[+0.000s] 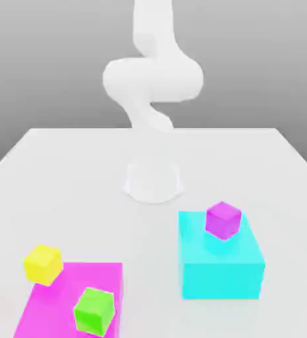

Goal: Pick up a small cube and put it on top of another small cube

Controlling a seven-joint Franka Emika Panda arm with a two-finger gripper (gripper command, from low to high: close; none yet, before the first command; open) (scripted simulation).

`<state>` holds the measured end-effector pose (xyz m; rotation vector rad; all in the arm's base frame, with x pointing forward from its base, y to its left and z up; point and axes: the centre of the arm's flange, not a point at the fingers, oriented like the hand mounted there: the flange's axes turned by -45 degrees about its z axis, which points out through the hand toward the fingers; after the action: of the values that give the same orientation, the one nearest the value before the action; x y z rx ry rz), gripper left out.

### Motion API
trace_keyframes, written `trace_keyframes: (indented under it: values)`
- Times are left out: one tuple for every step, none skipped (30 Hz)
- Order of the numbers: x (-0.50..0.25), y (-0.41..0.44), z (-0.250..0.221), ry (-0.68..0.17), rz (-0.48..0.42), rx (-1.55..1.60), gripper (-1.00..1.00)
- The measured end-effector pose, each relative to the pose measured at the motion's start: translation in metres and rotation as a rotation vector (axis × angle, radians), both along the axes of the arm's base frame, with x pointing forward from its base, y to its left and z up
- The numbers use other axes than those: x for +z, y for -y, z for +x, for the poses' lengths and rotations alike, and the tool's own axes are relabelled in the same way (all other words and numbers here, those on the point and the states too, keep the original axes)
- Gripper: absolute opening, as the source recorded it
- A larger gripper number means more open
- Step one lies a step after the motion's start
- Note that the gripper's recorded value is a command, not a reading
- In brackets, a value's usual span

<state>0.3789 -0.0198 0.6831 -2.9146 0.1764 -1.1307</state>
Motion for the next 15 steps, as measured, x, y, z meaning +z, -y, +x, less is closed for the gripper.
trace_keyframes:
  values:
    - [-0.013, 0.009, 0.013, -0.026, 0.019, -0.040, 0.00]
    - [-0.025, 0.019, 0.025, -0.050, 0.037, -0.078, 0.00]
    - [-0.038, 0.029, 0.036, -0.073, 0.054, -0.116, 0.00]
    - [-0.052, 0.039, 0.046, -0.096, 0.072, -0.153, 0.00]
    - [-0.065, 0.049, 0.056, -0.118, 0.089, -0.191, 0.00]
    - [-0.079, 0.060, 0.065, -0.140, 0.106, -0.230, 0.00]
    - [-0.093, 0.071, 0.073, -0.162, 0.124, -0.268, 0.00]
    - [-0.108, 0.082, 0.081, -0.183, 0.141, -0.307, 0.00]
    - [-0.123, 0.094, 0.087, -0.205, 0.158, -0.347, 0.00]
    - [-0.138, 0.105, 0.093, -0.225, 0.175, -0.386, 0.00]
    - [-0.154, 0.117, 0.099, -0.246, 0.192, -0.426, 0.00]
    - [-0.170, 0.129, 0.103, -0.267, 0.209, -0.466, 0.00]
    - [-0.186, 0.141, 0.107, -0.287, 0.227, -0.506, 0.00]
    - [-0.203, 0.153, 0.110, -0.307, 0.244, -0.547, 0.00]
    - [-0.219, 0.164, 0.112, -0.327, 0.260, -0.587, 0.00]
